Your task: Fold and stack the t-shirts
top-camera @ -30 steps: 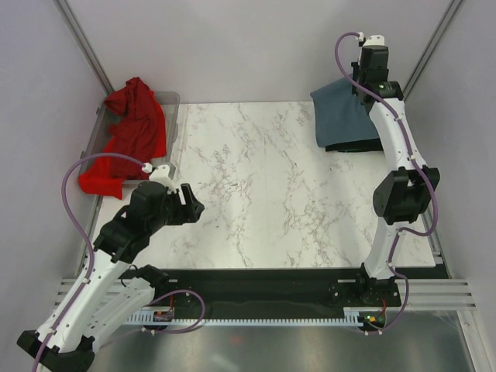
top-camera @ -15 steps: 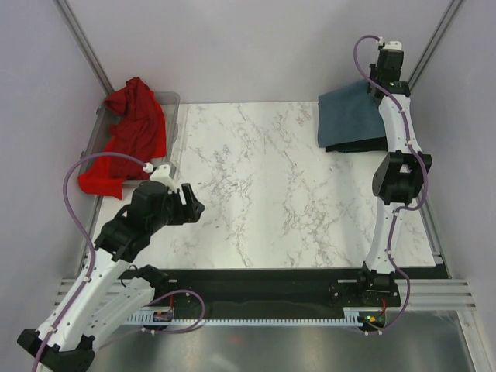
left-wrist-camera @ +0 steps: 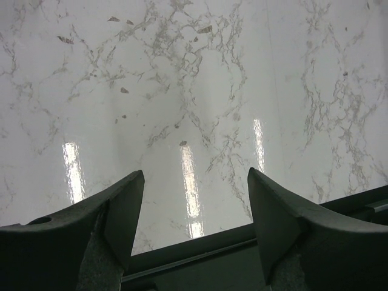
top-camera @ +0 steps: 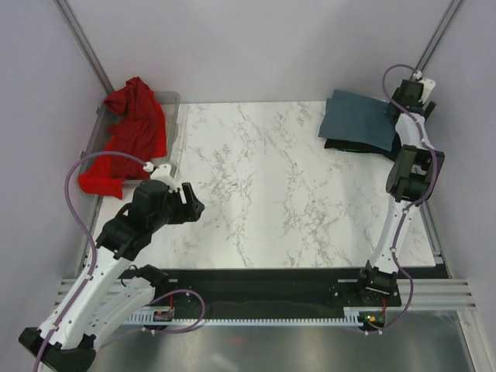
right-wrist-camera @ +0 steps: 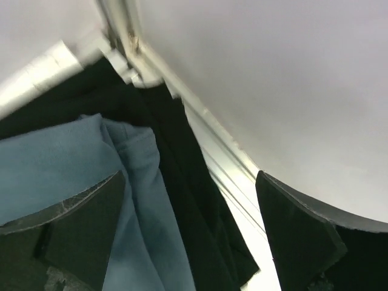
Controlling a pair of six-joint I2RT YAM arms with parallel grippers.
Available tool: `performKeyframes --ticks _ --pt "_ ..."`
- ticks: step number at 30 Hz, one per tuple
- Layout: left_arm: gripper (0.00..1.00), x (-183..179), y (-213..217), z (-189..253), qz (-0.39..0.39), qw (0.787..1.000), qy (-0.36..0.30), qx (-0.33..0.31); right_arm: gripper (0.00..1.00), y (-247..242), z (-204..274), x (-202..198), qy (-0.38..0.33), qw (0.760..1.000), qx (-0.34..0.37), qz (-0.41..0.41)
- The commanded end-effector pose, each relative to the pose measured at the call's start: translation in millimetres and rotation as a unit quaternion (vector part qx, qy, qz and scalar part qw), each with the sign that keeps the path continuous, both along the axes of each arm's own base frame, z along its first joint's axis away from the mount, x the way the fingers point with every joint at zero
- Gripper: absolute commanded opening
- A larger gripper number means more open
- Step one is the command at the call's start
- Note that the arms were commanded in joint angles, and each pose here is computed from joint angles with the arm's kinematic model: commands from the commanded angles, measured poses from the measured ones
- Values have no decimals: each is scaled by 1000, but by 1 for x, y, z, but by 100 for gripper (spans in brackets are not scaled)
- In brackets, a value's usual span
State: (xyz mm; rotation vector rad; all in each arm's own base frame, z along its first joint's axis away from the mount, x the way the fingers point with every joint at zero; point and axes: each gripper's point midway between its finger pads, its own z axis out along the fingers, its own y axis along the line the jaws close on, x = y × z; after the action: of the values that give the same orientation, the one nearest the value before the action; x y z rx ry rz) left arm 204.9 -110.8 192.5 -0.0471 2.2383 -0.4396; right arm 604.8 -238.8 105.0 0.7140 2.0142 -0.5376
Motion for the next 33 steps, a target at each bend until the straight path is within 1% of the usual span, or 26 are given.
performKeyframes --ticks 1,2,3,4,5,7,8,10,11,12,13,14,15,16,17,18,19,20,21,22,23,26,29,31,32,33 --pt "76 7 3 8 -4 1000 -26 11 96 3 189 -18 -201 979 -5 -34" --pt "77 7 3 8 -3 1000 -27 11 97 11 202 -23 -216 976 7 -27" --pt "77 7 4 9 -2 1000 -28 11 98 18 241 -37 -253 967 8 -25" --pt "77 6 4 8 -1 1000 -28 12 98 31 258 -40 -271 962 20 -18" --pt "77 7 5 10 1 999 -31 11 98 43 291 -53 -299 954 25 -3" --pt "77 6 6 11 2 999 -35 10 98 70 316 -65 -321 946 46 14" --pt "78 6 6 11 3 999 -35 10 98 84 339 -81 -340 939 52 24" --pt "79 5 6 13 1 999 -39 8 98 128 350 -90 -342 933 80 75" --pt "79 5 5 13 1 999 -39 8 98 147 359 -107 -353 926 103 85" --pt "79 5 6 13 1 999 -39 7 98 166 357 -115 -347 925 116 105" --pt "80 5 5 13 0 999 -39 7 98 209 353 -120 -335 919 137 155" --pt "80 5 6 13 0 999 -39 8 98 233 343 -143 -322 920 144 173" --pt "80 5 5 13 0 999 -39 7 98 256 336 -155 -312 918 148 196" --pt "80 5 5 13 0 999 -39 7 98 295 326 -171 -297 913 158 229" --pt "80 5 6 14 1 999 -40 7 98 307 299 -199 -274 917 163 238" --pt "80 5 5 14 0 999 -41 7 98 319 284 -214 -270 915 187 236" --pt "80 5 6 13 1 999 -40 7 98 341 266 -232 -254 910 206 256" --pt "80 4 5 15 -1 999 -43 5 98 343 231 -258 -230 912 220 260" --pt "80 4 5 16 -1 999 -44 3 98 350 213 -271 -223 906 259 250" --pt "80 3 5 17 -2 999 -46 2 98 359 192 -285 -199 904 274 262" --pt "80 3 5 18 -3 999 -47 1 98 373 156 -304 -155 893 300 297" --pt "80 1 4 20 -6 999 -52 -4 98 393 104 -336 -83 877 313 354" --pt "80 1 5 20 -4 999 -52 -3 98 401 80 -361 -62 864 333 372" --pt "80 1 5 21 -5 999 -53 -3 98 416 78 -370 -73 841 365 393" --pt "80 1 5 20 -4 999 -52 -3 98 419 61 -378 -67 835 382 390" --pt "80 1 5 21 -3 999 -53 -3 98 422 56 -381 -70 830 391 391"
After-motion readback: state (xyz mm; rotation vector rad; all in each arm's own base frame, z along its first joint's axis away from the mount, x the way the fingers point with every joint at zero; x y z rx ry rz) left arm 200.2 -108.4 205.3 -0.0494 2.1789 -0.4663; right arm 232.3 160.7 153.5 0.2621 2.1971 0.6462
